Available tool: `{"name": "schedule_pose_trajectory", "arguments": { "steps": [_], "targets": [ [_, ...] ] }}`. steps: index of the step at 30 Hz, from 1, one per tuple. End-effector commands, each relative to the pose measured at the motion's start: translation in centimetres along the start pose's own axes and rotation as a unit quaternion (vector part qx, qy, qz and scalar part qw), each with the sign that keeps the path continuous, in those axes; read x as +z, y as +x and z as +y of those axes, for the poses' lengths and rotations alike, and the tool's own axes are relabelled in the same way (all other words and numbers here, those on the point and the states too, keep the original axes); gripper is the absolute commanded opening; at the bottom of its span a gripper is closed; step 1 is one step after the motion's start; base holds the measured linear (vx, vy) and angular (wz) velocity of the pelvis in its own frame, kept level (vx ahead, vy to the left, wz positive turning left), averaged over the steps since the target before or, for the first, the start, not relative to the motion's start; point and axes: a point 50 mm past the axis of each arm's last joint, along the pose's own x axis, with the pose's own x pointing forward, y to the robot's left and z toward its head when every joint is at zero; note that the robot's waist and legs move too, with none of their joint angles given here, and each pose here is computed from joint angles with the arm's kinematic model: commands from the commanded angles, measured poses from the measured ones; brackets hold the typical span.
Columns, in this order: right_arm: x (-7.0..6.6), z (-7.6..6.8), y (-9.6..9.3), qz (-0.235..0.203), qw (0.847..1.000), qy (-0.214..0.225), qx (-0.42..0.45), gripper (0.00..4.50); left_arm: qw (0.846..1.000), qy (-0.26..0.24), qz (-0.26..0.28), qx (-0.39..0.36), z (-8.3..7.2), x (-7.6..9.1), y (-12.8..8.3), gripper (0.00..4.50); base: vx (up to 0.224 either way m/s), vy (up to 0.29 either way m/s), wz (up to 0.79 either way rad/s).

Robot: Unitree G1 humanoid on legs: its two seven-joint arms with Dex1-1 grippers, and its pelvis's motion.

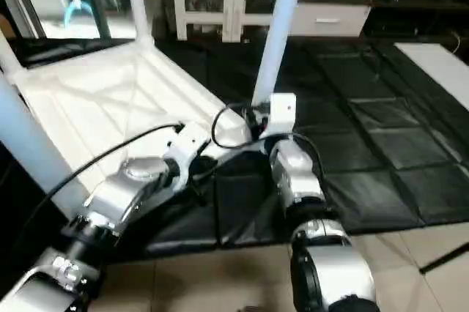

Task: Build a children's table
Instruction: Rotate leg to tighten

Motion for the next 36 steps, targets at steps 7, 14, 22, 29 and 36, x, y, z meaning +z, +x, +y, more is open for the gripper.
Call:
{"name": "schedule_pose_trajectory", "arguments": {
  "steps": [7,14,22,29,36],
  "targets": [
    [1.5,-3.7,-2.7,0.012,0.984,-0.062,0.167,2.82,0.991,0.094,-0.019,-0.098,0.5,-3.2,-5.5,0.0,0.0,0.0,0.0],
    [3.2,-4.4,-4.2,0.025,0.95,-0.103,0.294,3.11,0.987,0.091,-0.004,-0.13,0.6,-4.9,-8.3,0.0,0.0,0.0,0.0],
    [2.3,-3.4,-4.1,0.035,0.94,-0.077,0.33,2.62,0.988,0.094,-0.012,-0.123,0.6,-4.7,-8.2,0.0,0.0,0.0,0.0],
    [1.0,-2.8,-3.8,0.046,0.948,-0.07,0.308,2.1,0.99,0.09,-0.008,-0.113,0.9,-4.5,-8.2,0.0,0.0,0.0,0.0],
    [-1.1,-2.5,-3.0,0.075,0.976,-0.045,0.197,1.94,0.995,0.059,-0.003,-0.084,1.1,-3.8,-6.8,0.0,0.0,0.0,0.0]
  ]
}}
